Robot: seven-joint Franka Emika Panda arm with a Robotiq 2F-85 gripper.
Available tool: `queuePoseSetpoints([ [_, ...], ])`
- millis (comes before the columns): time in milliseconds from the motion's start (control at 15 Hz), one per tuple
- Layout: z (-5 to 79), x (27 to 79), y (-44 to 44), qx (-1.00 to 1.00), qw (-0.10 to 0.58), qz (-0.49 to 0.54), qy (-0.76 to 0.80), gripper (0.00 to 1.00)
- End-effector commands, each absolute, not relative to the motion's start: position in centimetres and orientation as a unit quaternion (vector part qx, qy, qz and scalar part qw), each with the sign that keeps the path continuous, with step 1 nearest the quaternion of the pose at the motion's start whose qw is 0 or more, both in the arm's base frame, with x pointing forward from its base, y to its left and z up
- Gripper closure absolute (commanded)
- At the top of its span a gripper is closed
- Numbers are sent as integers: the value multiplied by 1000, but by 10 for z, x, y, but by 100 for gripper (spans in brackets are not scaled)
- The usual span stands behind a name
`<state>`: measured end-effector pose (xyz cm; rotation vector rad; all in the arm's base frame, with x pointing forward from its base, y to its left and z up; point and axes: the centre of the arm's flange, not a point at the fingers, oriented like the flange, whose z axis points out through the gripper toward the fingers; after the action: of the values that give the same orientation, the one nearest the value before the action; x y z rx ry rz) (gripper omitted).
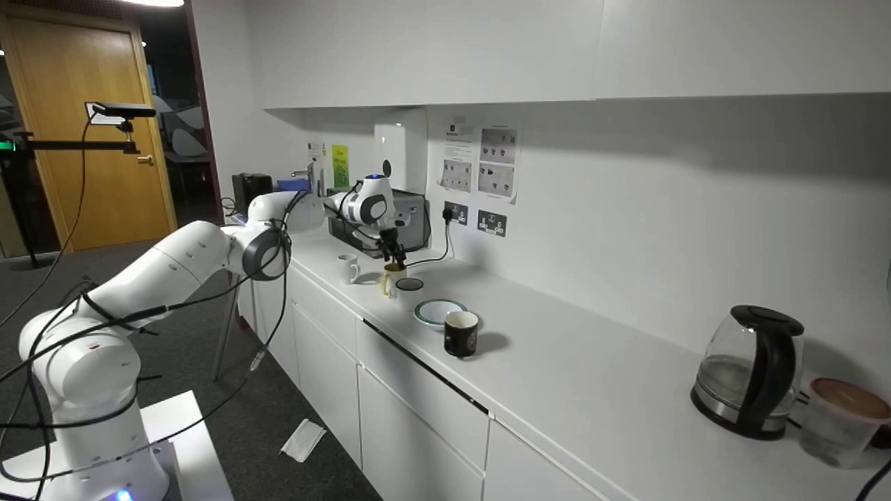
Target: Move the yellow cup
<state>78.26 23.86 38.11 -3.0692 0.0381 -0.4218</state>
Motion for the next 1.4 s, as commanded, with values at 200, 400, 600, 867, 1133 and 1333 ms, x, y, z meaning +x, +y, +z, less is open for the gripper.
queuePoseSetpoints([
  [200, 400, 801, 239, -989, 26, -149, -1, 0],
  [400, 399, 796, 236, -991, 26, -129, 1, 0],
  [600, 392, 797, 235, -994, 27, -102, 0, 0],
  [867, 380, 802, 233, -996, 26, -83, 0, 0],
  [1133, 376, 806, 234, -995, 21, -93, -2, 0],
  [1333, 384, 806, 234, -992, 8, -127, -1, 0],
])
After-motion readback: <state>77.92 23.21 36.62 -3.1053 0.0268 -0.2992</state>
